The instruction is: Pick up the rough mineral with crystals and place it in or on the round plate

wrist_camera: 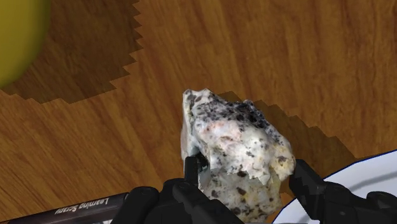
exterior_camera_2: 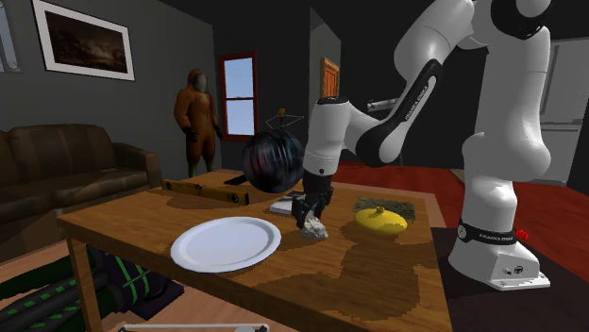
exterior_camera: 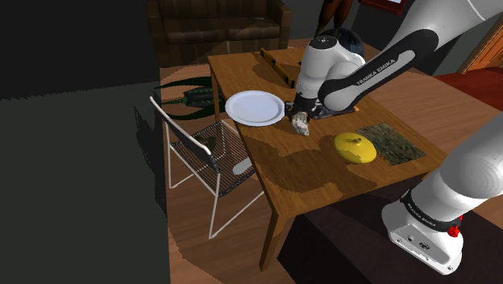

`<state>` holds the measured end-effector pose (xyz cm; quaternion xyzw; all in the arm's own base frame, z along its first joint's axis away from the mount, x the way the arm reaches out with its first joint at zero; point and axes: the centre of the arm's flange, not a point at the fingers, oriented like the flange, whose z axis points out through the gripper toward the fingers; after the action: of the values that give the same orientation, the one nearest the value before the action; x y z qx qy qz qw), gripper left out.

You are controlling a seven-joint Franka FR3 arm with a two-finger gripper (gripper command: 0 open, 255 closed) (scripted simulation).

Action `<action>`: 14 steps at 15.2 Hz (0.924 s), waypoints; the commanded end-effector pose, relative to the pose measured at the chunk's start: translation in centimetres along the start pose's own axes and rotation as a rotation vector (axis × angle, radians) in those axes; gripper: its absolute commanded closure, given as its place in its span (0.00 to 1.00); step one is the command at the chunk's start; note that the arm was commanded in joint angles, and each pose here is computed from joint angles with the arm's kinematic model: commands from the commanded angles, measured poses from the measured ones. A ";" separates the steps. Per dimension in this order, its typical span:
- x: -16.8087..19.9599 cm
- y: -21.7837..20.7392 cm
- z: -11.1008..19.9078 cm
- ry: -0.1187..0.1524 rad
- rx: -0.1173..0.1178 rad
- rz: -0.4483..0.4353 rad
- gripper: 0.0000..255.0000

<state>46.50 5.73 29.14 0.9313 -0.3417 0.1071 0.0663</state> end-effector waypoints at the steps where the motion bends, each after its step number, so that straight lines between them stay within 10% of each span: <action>1: 0.1 0.0 -0.5 -0.001 -0.001 0.000 1.00; 14: 1.8 0.4 -7.1 -0.001 -0.001 0.000 1.00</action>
<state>46.56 5.60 35.91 0.9313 -0.3419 0.1066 0.0667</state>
